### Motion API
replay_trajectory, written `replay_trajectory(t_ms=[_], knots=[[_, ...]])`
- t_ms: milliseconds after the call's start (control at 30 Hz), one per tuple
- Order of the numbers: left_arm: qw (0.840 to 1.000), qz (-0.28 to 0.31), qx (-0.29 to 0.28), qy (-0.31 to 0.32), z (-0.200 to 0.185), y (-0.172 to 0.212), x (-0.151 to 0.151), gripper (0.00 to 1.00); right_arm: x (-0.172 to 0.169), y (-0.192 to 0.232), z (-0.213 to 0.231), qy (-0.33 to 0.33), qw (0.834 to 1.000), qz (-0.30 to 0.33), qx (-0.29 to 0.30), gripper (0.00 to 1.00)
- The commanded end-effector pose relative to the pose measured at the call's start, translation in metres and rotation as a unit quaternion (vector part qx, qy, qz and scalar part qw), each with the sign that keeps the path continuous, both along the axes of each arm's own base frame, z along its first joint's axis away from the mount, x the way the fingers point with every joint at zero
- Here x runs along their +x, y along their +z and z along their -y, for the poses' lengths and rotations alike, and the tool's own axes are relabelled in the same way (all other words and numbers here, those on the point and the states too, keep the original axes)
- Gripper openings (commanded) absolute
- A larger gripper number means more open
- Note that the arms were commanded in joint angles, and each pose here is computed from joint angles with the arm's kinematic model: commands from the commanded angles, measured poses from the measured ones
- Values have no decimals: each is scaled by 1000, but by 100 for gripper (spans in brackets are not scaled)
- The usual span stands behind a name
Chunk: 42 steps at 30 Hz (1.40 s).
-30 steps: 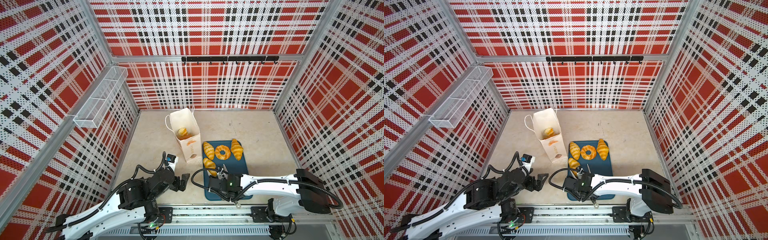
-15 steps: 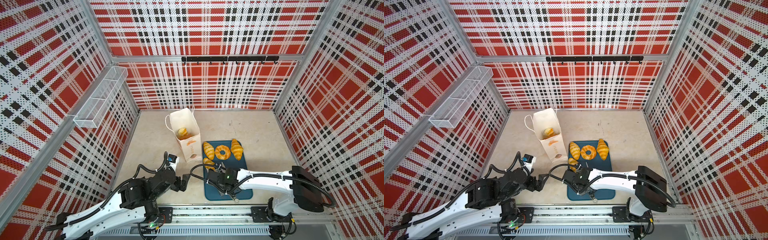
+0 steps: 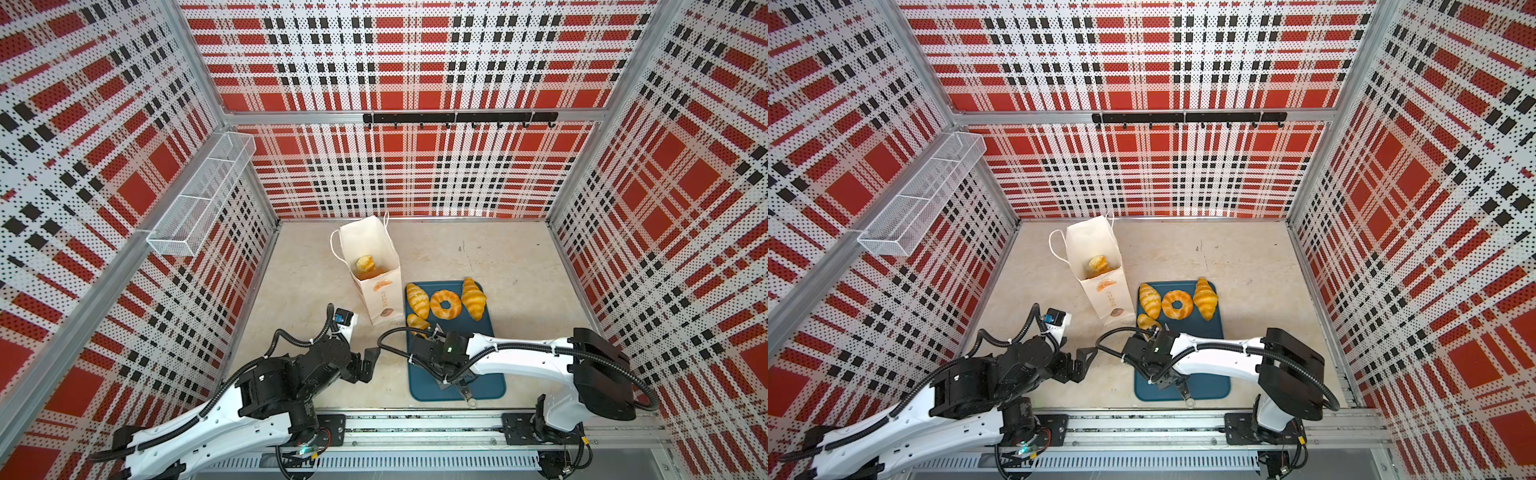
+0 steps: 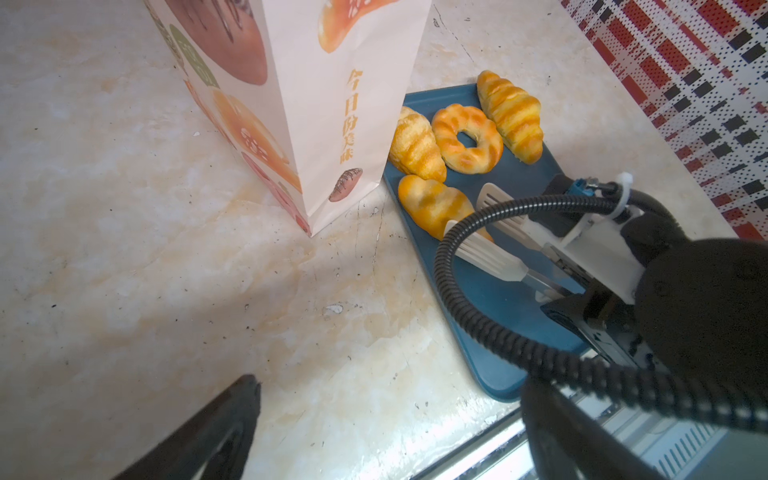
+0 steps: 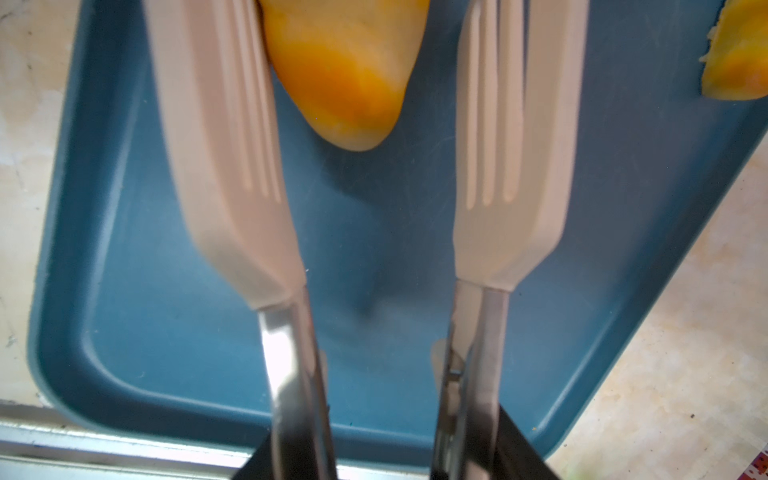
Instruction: Place the fake bread into the paper bag
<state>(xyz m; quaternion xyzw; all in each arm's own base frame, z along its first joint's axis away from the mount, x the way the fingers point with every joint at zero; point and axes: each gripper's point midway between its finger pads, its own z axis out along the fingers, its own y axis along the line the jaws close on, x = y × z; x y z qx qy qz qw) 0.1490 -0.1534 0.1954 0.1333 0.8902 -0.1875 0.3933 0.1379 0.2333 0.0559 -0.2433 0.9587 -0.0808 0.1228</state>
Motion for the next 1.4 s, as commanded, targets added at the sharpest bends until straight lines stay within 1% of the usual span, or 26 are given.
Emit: replay_trajectory(t_ms=[0,100,333,700,767,800,833,1033,1267,1367], knots=[[1000,13,-13,11,-1,7,3,99,5,15,-12,1,999,14,33,50],[1000,12,-15,9,0,7,2,99,5,19,-12,6,999,17,37,48],[1000,17,-18,7,3,10,0,99,0,24,-6,9,999,29,31,47],[1000,23,-18,8,3,12,-2,99,-5,37,5,-4,997,48,57,47],[1000,25,-17,9,2,13,-2,99,-6,37,7,-8,997,47,59,49],[999,25,-17,10,2,14,-2,99,-7,35,7,-7,997,45,60,51],[999,26,-16,11,1,14,-2,99,-7,34,7,-7,997,43,60,53],[1000,23,-13,12,2,12,-2,99,-6,25,-2,7,998,36,43,55],[1000,24,-13,12,0,11,-2,99,2,16,-7,9,999,28,21,55],[1000,25,-12,14,-2,10,-2,99,7,18,-9,11,999,33,18,55]])
